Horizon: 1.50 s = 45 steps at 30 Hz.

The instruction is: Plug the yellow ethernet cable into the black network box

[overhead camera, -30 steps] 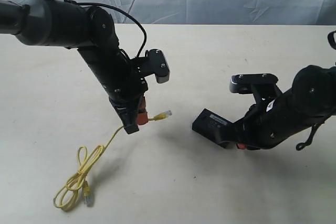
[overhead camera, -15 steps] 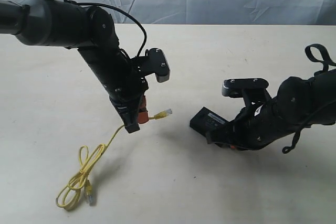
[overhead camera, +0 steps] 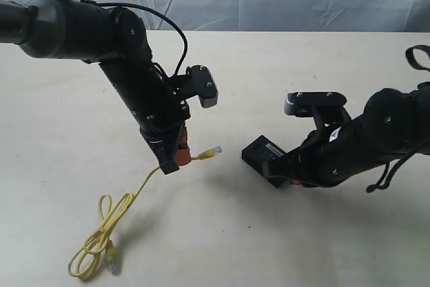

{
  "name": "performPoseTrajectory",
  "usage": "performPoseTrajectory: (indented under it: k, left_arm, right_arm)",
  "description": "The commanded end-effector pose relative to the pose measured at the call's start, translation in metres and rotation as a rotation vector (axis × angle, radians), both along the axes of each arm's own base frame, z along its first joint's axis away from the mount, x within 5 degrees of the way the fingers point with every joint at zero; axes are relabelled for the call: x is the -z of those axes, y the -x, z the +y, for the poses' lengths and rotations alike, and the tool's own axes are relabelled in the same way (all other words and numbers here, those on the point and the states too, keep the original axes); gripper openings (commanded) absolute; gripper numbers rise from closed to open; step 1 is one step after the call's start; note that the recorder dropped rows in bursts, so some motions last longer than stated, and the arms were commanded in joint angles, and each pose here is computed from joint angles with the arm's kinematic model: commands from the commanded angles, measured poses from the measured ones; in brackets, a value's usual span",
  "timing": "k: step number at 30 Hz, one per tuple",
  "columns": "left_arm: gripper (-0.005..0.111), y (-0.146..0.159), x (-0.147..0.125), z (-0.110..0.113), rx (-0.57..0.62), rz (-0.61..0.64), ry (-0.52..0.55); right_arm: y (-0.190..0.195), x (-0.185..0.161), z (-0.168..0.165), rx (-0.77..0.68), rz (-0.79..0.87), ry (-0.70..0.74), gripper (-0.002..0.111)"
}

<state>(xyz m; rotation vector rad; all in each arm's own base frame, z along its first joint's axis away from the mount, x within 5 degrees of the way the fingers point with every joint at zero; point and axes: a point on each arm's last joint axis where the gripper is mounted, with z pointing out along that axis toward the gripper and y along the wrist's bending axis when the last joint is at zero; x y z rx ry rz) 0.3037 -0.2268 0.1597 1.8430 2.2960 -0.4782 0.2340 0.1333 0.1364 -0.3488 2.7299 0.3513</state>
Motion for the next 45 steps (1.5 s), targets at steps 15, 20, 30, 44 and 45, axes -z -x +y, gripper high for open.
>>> performPoseTrajectory:
  k: [15, 20, 30, 44, 45]
  left_arm:
    - [0.0, 0.017, 0.011, -0.033, -0.133, 0.037, -0.001]
    - [0.0, 0.015, 0.011, -0.035, -0.173, 0.023, 0.019]
    - [0.0, 0.023, 0.029, -0.044, -0.126, 0.065, -0.009]
    - [0.0, 0.025, 0.035, -0.05, -0.11, 0.047, -0.008]
    - [0.0, 0.025, 0.035, -0.05, -0.11, 0.046, -0.007]
  right_arm:
    - [-0.068, -0.01, -0.023, 0.123, -0.037, -0.021, -0.001]
    - [-0.073, 0.003, -0.023, 0.15, -0.031, -0.017, -0.001]
    - [-0.074, 0.01, -0.015, 0.151, -0.058, -0.02, -0.001]
    - [-0.1, -0.008, -0.022, 0.083, 0.066, -0.111, -0.001]
    - [-0.103, -0.009, -0.025, 0.067, 0.078, -0.135, -0.001]
